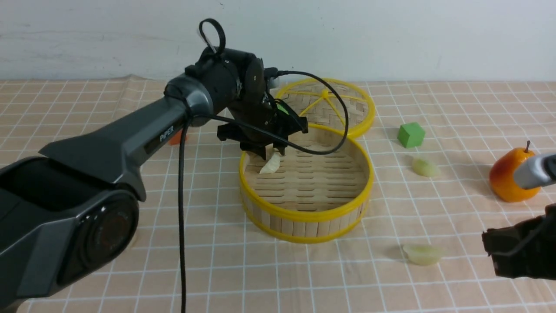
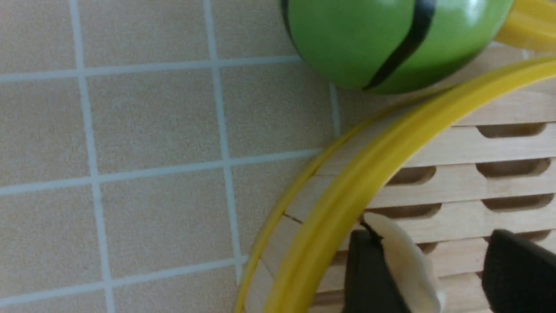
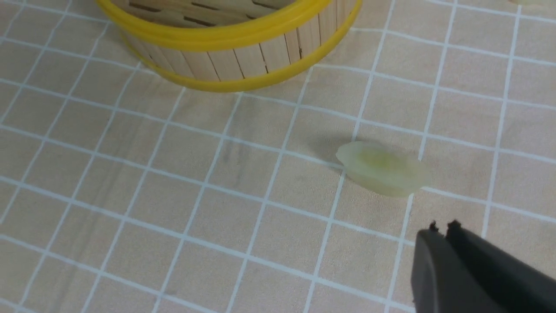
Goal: Put the dumplings into the steamer on the table with the brown tablecloth.
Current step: 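Place the dumpling into the bamboo steamer basket with the left gripper, then reach for and grasp a dumpling on the table with the left gripper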
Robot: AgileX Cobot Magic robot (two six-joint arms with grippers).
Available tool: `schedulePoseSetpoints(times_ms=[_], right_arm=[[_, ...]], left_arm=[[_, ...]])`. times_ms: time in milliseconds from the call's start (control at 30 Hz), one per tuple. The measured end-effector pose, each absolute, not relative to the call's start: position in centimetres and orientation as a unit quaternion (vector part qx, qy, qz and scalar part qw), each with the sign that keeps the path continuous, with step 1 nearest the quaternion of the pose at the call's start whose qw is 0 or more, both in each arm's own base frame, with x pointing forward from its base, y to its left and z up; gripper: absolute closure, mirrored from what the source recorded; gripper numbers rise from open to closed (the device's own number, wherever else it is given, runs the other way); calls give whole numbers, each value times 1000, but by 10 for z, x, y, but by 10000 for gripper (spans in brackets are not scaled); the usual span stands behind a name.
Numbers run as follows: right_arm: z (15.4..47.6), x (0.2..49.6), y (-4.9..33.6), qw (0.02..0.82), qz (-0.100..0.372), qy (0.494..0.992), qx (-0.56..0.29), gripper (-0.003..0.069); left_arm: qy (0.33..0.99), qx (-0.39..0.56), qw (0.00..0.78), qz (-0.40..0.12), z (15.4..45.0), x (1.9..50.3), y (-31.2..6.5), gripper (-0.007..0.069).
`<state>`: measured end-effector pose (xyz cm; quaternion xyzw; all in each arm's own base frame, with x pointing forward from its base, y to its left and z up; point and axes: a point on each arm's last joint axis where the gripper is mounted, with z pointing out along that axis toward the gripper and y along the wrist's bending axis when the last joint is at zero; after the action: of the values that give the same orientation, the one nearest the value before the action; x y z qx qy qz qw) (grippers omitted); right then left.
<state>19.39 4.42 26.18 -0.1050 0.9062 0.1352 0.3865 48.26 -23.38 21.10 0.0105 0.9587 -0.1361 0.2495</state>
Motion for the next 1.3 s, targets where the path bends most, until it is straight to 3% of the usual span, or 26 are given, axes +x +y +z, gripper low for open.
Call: schedulePoseSetpoints(times_ms=[33,167,267,400,533,633,733,833,900,967,1167,1300], right_arm=[[262,194,44,387,137,906,-103,627],[262,194,45,384,143,907,-100,627],[261,193,46,380,146,908,-101,627],[261,192,46,375,152,909,-99,625],[262,192,48,375,168,907,-85,624],[264,193,50,377,185,905,-70,619],[264,192,51,376,194,904,-62,616],[264,192,51,373,199,904,-61,617],[264,192,52,371,200,905,-61,615],[264,192,52,371,203,904,-59,612],[265,192,52,371,209,903,-54,607],[265,192,53,372,209,903,-54,606]], left_arm=[[960,10,246,-136,216,480,-234,209],[964,19,233,-125,245,467,-229,165],[962,60,255,-78,311,439,-208,190],[931,80,354,-29,415,386,-166,267],[919,54,391,-29,462,332,-128,324],[928,4,372,-19,450,294,-93,349],[923,-49,380,-31,409,278,-70,355],[919,-115,373,-59,332,278,-56,352],[919,-128,367,-64,312,278,-54,342],[927,-136,342,-65,269,281,-53,299],[946,-136,293,-37,217,307,-57,209],[953,-152,263,-10,186,321,-57,214]])
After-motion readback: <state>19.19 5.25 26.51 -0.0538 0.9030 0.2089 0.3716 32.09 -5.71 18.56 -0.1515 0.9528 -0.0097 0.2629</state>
